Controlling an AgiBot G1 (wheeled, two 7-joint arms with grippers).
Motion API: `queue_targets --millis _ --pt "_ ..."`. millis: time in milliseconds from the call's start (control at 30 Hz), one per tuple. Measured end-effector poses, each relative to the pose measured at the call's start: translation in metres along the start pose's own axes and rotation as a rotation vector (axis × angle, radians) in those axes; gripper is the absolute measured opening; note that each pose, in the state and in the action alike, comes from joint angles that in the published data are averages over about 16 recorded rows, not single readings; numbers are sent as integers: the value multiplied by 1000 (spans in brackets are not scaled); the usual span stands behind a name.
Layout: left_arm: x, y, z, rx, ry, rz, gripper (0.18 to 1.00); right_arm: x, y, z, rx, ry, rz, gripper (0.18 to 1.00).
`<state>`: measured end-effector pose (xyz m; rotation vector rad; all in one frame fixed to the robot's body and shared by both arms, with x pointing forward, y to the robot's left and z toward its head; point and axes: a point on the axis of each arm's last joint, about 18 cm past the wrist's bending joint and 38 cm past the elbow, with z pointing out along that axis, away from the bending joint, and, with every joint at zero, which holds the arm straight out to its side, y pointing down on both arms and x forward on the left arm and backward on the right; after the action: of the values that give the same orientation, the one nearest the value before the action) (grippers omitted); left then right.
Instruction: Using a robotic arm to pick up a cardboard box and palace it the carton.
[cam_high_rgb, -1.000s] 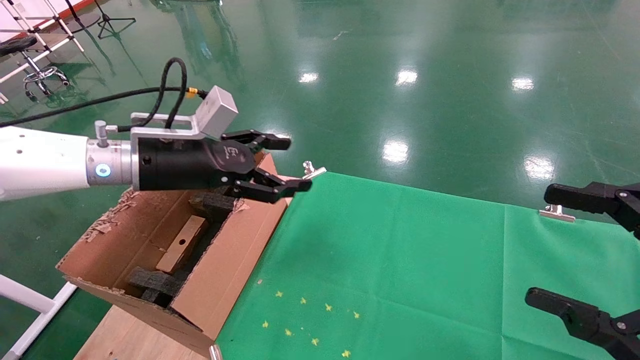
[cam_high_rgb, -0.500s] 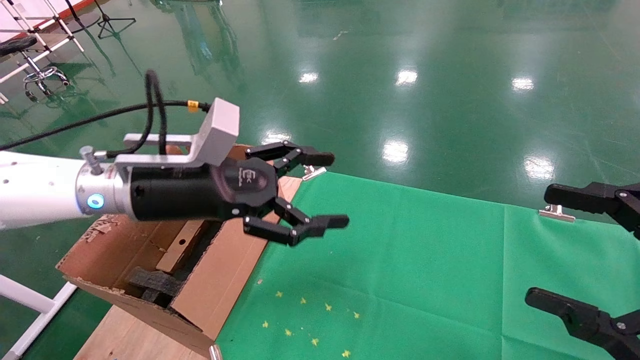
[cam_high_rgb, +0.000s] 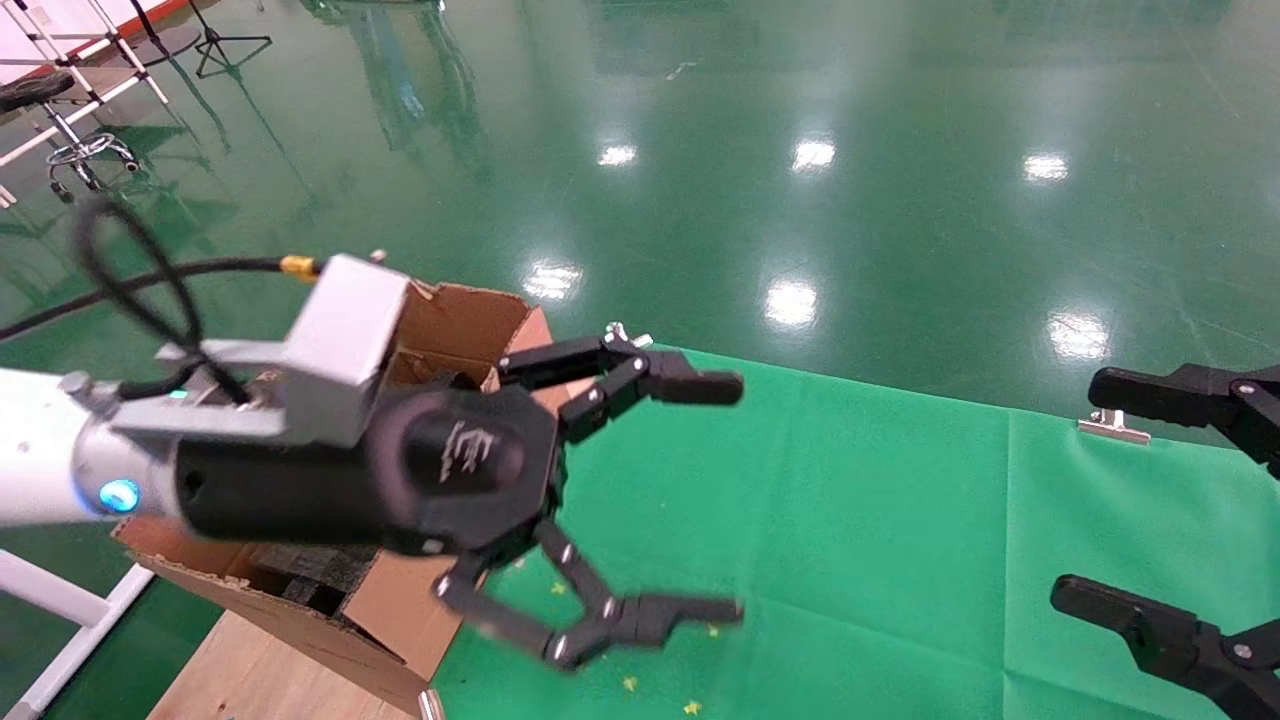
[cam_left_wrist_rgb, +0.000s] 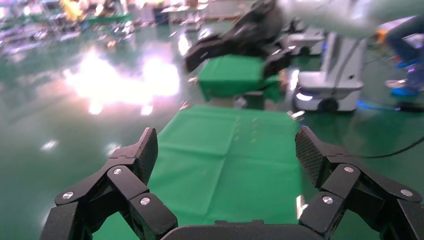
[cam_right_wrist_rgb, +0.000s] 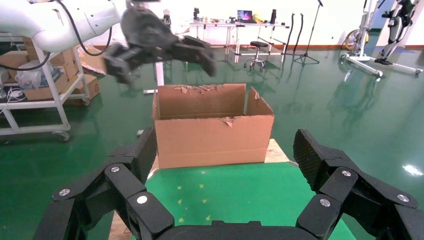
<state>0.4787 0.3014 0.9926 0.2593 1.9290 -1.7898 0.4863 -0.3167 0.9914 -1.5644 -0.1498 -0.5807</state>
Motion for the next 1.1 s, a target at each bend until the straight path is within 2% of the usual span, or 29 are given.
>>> queue_targets --millis 300,1100 --pt "10 -4 1 29 31 12 1001 0 0 0 0 0 0 1001" --pt "4 -2 1 12 11 6 1001 0 0 0 0 0 0 1001"
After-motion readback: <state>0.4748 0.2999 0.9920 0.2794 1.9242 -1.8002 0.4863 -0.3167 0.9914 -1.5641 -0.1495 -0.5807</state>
